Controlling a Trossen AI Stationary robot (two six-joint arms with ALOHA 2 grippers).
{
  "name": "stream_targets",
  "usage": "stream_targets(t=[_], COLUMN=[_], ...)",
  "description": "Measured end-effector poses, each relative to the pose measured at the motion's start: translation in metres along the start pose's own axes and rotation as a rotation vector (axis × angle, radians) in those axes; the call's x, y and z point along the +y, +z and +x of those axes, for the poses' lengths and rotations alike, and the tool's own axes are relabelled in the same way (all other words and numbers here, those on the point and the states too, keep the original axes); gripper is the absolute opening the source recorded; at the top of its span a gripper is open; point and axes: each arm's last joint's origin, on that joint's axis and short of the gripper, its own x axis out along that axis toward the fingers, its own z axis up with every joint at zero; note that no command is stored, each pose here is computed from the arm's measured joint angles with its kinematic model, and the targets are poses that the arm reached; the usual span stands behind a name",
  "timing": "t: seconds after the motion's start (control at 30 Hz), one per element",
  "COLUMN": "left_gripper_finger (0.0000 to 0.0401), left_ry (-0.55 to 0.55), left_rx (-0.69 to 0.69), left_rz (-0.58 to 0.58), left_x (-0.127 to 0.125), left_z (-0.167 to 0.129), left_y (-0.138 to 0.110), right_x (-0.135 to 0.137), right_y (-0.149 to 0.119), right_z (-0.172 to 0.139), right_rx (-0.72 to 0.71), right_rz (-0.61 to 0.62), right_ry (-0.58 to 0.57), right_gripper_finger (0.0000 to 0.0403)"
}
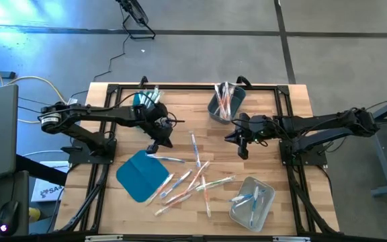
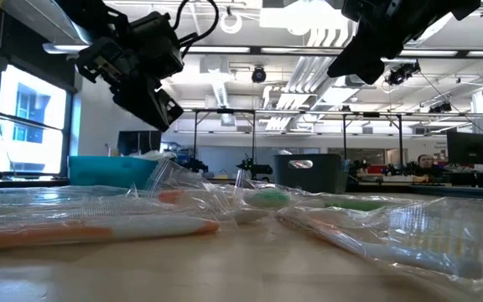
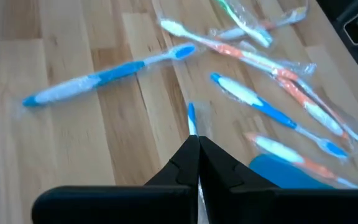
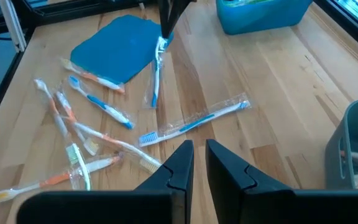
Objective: Pick & Place Toothbrushes
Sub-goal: Put the top left blue toothbrush into the light gray bin
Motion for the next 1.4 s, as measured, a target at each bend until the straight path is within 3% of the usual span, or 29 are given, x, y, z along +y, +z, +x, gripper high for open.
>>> stream_targets(t=[0.3,0.4,0.6,0.8,1.0,1.4], left_gripper_finger=[0.0009,0.0032,0.0081,0.0132,0.0172,0.0175], left_ry=[-0.003,0.033,0.218,0.223,0.224,0.204], left_rx=[0.036,0.109,0.299,0.318,0.36,0.482], left_rz=[-0.058,-0.045,0.088,0.12,0.043,-0.064], left_x=[-0.002,-0.011,-0.037,-0.055,-0.057,-0.05], left_z=[0.001,0.005,0.02,0.028,0.034,0.057], left_y=[-0.003,-0.005,-0.009,-0.007,-0.012,-0.028], right_x=[0.0,0.0,0.0,-0.002,-0.002,-0.002], right_y=[0.0,0.0,0.0,0.0,0.0,0.0], right_z=[0.0,0.0,0.0,0.0,0.0,0.0], right_rx=[0.0,0.001,0.0,-0.015,-0.015,-0.015], right_rz=[-0.003,0.001,0.001,-0.004,-0.004,0.006], right_ry=[-0.003,-0.003,-0.008,-0.076,-0.079,-0.077], right_gripper_finger=[0.0034,0.0034,0.0034,0.0034,0.0034,0.0034])
